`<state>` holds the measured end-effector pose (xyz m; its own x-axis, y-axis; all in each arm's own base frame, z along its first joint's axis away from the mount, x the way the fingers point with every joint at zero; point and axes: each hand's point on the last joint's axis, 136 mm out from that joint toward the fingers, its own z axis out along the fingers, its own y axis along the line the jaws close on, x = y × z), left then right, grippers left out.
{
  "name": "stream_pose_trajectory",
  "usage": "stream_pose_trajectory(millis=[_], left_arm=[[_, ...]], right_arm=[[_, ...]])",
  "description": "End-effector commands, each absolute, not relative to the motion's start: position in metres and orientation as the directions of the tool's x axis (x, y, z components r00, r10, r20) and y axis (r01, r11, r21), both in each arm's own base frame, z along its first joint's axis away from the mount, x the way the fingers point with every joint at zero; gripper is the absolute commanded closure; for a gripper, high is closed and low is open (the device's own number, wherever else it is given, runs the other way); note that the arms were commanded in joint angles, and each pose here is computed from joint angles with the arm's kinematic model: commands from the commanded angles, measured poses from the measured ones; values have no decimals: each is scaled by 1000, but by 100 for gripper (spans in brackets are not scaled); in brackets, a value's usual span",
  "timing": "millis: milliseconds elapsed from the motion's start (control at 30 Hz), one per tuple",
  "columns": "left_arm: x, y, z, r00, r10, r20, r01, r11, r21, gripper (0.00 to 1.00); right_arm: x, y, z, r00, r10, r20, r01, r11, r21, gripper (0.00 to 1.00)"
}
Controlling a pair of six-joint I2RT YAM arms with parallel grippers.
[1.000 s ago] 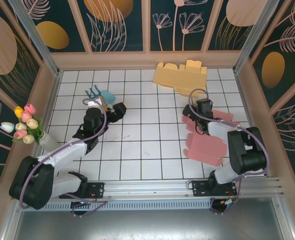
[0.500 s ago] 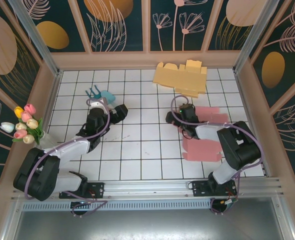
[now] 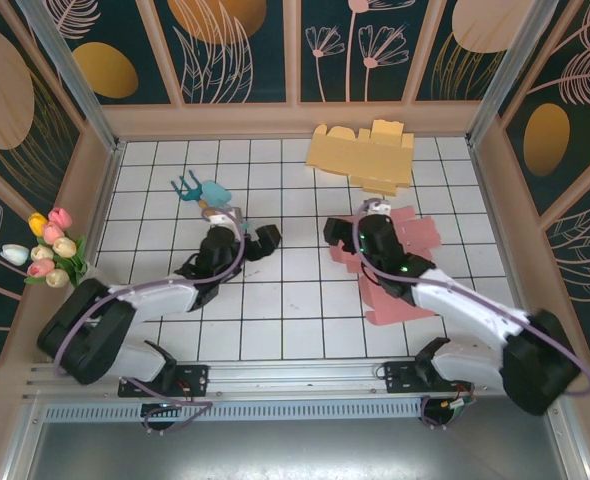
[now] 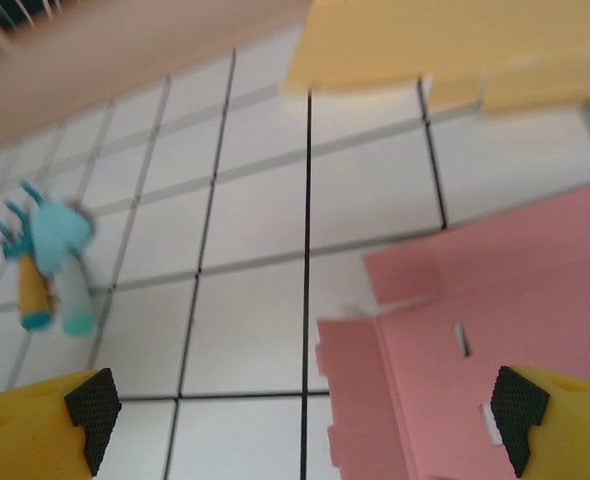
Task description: Fold the paper box
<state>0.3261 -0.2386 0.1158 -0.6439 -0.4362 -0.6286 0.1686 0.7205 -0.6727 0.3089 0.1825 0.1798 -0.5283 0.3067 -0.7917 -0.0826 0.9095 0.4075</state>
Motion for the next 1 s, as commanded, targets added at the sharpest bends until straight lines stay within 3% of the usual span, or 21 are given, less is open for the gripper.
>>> stream_pose_trajectory(millis=[0, 167, 400, 967], left_arm=[[328, -286, 120, -672, -441, -595, 217, 651, -727, 1], [330, -342, 103, -722, -379, -578, 242, 644, -725, 8], [332, -375, 84, -748, -331, -574, 227, 686, -691, 25], [348, -400, 42, -763, -279, -583, 178, 777, -604, 45]], right_arm=[[290, 133, 182, -453, 315, -834, 63, 944, 323, 2], [274, 103, 194, -357, 372, -857, 109, 927, 358, 3], [272, 102, 197, -353, 369, -860, 99, 929, 358, 3], [271, 106, 194, -371, 360, -856, 81, 931, 357, 4]])
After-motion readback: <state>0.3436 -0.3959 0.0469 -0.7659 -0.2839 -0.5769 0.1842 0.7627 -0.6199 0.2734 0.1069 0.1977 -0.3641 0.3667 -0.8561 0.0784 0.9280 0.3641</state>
